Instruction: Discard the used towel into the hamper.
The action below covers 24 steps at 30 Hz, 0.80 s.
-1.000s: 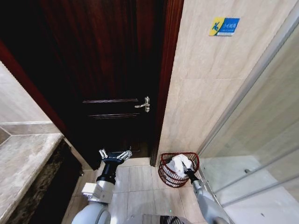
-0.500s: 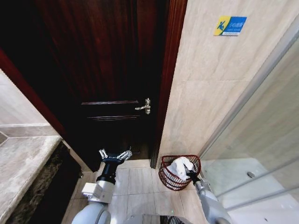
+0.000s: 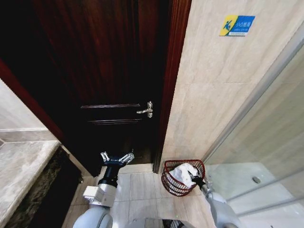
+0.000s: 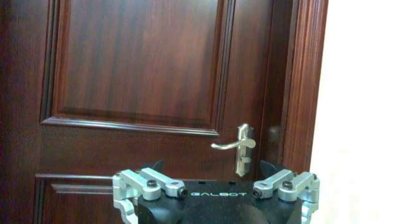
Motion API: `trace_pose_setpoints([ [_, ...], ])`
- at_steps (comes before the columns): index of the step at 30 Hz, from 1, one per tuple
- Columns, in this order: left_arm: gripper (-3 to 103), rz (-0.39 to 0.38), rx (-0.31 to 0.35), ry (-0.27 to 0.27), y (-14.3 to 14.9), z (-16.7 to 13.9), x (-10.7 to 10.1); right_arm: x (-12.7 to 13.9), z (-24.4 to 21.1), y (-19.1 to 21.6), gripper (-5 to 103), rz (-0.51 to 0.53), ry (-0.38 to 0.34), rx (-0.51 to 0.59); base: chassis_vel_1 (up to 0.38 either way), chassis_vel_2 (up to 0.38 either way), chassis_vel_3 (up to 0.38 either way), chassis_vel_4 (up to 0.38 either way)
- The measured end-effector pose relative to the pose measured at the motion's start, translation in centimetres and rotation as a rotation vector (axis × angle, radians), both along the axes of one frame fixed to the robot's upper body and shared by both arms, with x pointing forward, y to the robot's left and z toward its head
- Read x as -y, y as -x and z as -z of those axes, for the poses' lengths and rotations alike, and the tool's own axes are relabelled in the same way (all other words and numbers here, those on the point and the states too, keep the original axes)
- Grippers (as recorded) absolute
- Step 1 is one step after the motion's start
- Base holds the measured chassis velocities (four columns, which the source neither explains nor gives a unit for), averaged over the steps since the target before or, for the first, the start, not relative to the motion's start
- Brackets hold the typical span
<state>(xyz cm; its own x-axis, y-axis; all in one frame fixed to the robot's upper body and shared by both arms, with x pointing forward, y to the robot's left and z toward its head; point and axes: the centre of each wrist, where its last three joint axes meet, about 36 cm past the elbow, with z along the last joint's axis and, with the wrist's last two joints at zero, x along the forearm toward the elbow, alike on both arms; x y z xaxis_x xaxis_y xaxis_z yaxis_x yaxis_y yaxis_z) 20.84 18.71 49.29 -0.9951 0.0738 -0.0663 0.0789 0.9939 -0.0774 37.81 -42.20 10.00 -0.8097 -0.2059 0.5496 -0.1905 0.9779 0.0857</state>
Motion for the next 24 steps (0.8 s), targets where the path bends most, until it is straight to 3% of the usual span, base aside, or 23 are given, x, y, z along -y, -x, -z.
trace_pose_setpoints([
  [4,100,0.000,0.000,0.000,0.0,0.0,0.0,0.0,-1.1,-2.7,8,0.002,0.037,-0.009,0.000,0.000,0.000,0.000],
  [7,100,0.000,0.000,0.000,0.0,0.0,0.0,-0.5,-1.7,-4.5,15,0.037,0.080,0.011,0.000,0.000,0.000,0.000],
  [9,100,0.000,0.000,0.000,0.0,0.0,0.0,-1.4,-2.2,-5.9,26,0.061,0.221,0.036,0.000,0.000,0.000,0.000],
  [11,100,0.000,0.000,0.000,0.0,0.0,0.0,-1.4,-2.1,-5.5,32,-0.006,0.298,0.006,0.000,0.000,0.000,0.000],
  [16,100,0.000,0.000,0.000,0.0,0.0,0.0,-2.4,-0.9,-4.2,47,-0.074,0.295,-0.070,0.000,0.000,0.000,0.000],
  [17,100,0.000,0.000,0.000,0.0,0.0,0.0,-3.1,-0.5,-3.7,53,-0.118,0.279,-0.097,0.000,0.000,0.000,0.000],
  [19,100,0.000,0.000,0.000,0.0,0.0,0.0,-4.2,0.0,-3.5,64,-0.184,0.178,-0.112,0.000,0.000,0.000,0.000],
  [20,100,0.000,0.000,0.000,0.0,0.0,0.0,-4.2,0.0,-3.5,64,-0.184,0.178,-0.112,0.000,0.000,0.000,0.000],
  [22,100,0.000,0.000,0.000,0.0,0.0,0.0,-5.8,0.4,-3.7,75,-0.228,-0.021,-0.095,0.000,0.000,0.000,0.000],
  [23,100,0.000,0.000,0.000,0.0,0.0,0.0,-5.8,0.4,-3.7,75,-0.228,-0.021,-0.095,0.000,0.000,0.000,0.000],
  [24,100,0.000,0.000,0.000,0.0,0.0,0.0,-6.9,0.4,-4.0,80,-0.231,-0.108,-0.081,0.000,0.000,0.000,0.000],
])
